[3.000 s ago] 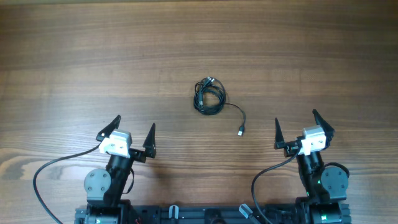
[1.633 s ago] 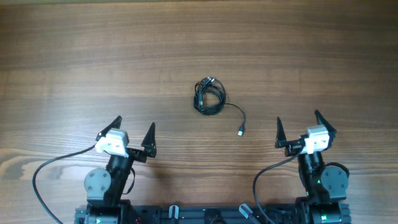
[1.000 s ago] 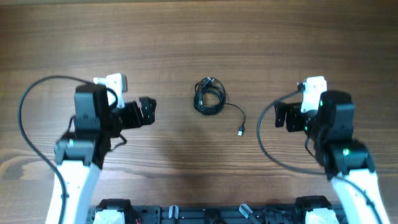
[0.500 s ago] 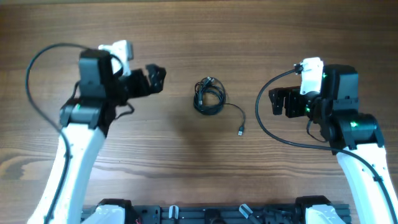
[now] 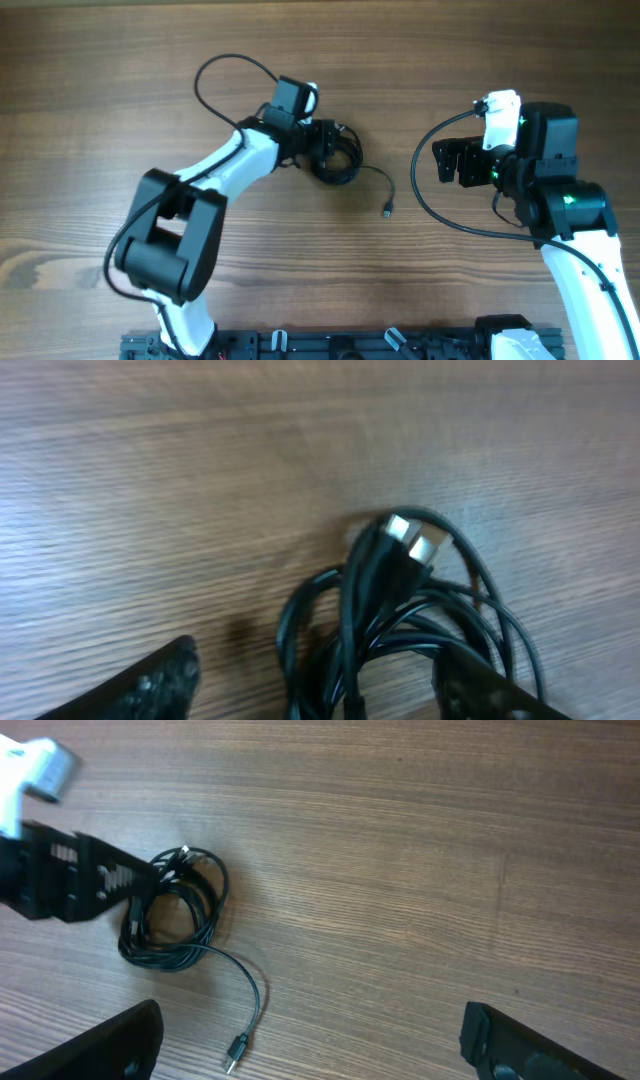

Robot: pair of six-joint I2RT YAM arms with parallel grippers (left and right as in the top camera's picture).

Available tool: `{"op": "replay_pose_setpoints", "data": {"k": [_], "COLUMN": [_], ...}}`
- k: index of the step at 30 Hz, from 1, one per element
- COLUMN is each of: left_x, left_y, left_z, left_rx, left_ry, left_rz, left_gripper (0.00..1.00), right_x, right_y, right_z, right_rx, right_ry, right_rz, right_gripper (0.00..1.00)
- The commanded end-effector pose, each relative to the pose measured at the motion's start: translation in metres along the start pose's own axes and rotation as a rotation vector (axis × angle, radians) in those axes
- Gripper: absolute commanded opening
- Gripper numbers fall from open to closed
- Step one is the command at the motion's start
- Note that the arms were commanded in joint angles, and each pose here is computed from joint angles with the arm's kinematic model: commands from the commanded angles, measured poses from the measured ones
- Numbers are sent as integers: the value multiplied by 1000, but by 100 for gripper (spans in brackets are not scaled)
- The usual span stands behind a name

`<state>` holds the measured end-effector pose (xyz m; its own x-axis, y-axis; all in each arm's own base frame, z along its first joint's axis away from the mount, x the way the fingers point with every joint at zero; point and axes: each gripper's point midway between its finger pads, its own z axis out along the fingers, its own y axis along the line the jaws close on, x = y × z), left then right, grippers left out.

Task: Untangle cables
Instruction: 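Grasp the black cable bundle with both grippers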

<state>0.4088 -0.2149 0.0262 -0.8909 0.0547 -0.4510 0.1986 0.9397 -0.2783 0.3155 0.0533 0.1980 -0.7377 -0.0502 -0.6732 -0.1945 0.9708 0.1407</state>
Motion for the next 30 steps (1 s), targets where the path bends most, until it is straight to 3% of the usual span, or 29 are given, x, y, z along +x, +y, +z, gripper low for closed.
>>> {"op": "replay_pose_setpoints", "data": {"k": [1,3,5,6,9,13,20,24,27,28,29,30], "left_x": [14,18,15,13,2,-3,-3,-4,-3,-4,-4,-5], "left_y": [-7,-8,-9,-9,-21,-66,-120,-125,-134,-137,-138,-139], "left_z": [19,22,21,20,-2,-61,-155,-169,-179,-181,-183,-183], "left_rx": [-10,-12,-8,-5,34,244,554,637,721,737,747,752], "left_ry": [41,50,39,33,4,11,8,32,48,44,42,42], "left_rz": [29,32,33,34,31,29,44,-7,8,16,20,22], "left_gripper": [63,46,12,5,4,4,4,4,4,4,4,4], "right_x": [-7,-7,-7,-7,-7,-5,23,31,36,36,35,30], "right_y": [5,5,5,5,22,43,65,85,92,98,104,112], "right_z": [-2,-2,-2,-2,-4,-3,39,58,78,81,85,89], "right_rx": [-18,-18,-18,-18,-121,-249,-437,-616,-647,-671,-682,-694], "right_ry": [-15,-14,-13,-13,-12,1,205,280,320,322,319,299], "right_rz": [5,8,9,8,7,18,168,226,267,255,246,221], "right_gripper": [97,97,97,97,100,100,97,92,90,86,75,46]}}
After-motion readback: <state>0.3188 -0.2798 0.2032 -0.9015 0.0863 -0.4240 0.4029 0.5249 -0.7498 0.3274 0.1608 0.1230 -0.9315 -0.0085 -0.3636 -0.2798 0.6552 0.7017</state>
